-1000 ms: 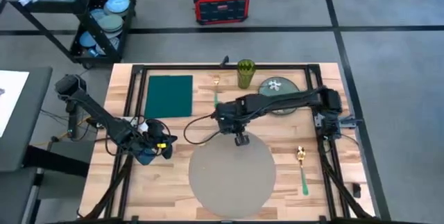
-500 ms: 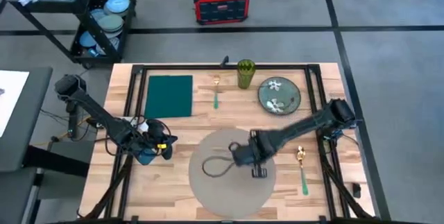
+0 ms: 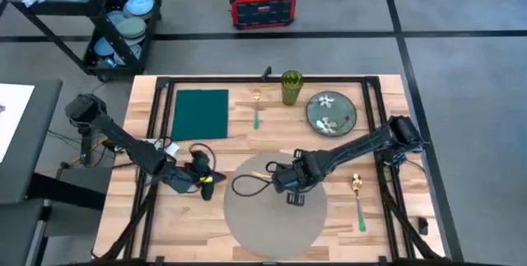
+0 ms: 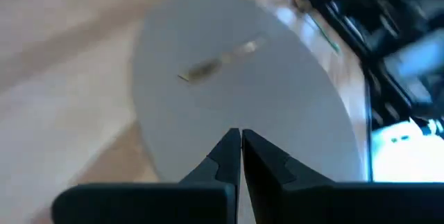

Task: Set table place
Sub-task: Move the knife on the gray placemat

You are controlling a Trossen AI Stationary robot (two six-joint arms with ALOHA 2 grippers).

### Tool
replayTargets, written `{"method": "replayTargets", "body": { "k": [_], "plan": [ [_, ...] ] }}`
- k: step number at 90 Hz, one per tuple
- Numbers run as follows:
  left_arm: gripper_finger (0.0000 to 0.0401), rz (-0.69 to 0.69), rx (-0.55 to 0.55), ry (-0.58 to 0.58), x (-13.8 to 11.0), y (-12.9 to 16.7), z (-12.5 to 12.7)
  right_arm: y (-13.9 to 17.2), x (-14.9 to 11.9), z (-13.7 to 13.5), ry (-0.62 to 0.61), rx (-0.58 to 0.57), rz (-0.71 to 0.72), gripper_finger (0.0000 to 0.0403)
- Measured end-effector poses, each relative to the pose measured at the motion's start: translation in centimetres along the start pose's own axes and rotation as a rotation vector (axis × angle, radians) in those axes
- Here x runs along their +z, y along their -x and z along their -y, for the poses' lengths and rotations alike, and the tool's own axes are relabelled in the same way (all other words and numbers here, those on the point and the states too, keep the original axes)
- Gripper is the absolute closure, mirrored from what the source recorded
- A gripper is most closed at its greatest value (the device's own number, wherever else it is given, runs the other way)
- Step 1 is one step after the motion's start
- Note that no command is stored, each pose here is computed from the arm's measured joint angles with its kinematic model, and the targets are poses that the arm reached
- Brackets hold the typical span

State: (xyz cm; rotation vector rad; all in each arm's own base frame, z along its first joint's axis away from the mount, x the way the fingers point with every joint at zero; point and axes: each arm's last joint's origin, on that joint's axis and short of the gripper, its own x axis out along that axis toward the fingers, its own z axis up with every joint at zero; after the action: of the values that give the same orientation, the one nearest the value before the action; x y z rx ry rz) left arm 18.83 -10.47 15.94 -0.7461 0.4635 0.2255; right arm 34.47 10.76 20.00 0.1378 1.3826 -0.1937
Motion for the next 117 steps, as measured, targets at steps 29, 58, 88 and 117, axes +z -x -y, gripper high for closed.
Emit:
{"method": "replayTargets", "body": {
  "k": [29,58,88,117],
  "plan": [
    [0.0401,-0.183,-0.098,-0.061,-2.7,-4.6,1.0,-2.7,-2.5,-0.8,0.010,0.007,-0.040,0.0275],
    [0.0401,-0.233,-0.036,-0.065,-2.8,-6.4,-0.3,-2.3,-1.3,-1.0,0.002,0.028,0.090,0.0274],
    [0.0401,-0.254,0.001,-0.106,-2.8,-6.6,-0.8,-4.9,-2.6,-1.1,-0.034,0.066,0.115,0.0274],
    [0.0401,-0.262,0.018,-0.111,-2.9,-6.5,-1.0,-4.7,-2.9,-0.8,-0.077,0.095,0.122,0.0275]
  ]
}}
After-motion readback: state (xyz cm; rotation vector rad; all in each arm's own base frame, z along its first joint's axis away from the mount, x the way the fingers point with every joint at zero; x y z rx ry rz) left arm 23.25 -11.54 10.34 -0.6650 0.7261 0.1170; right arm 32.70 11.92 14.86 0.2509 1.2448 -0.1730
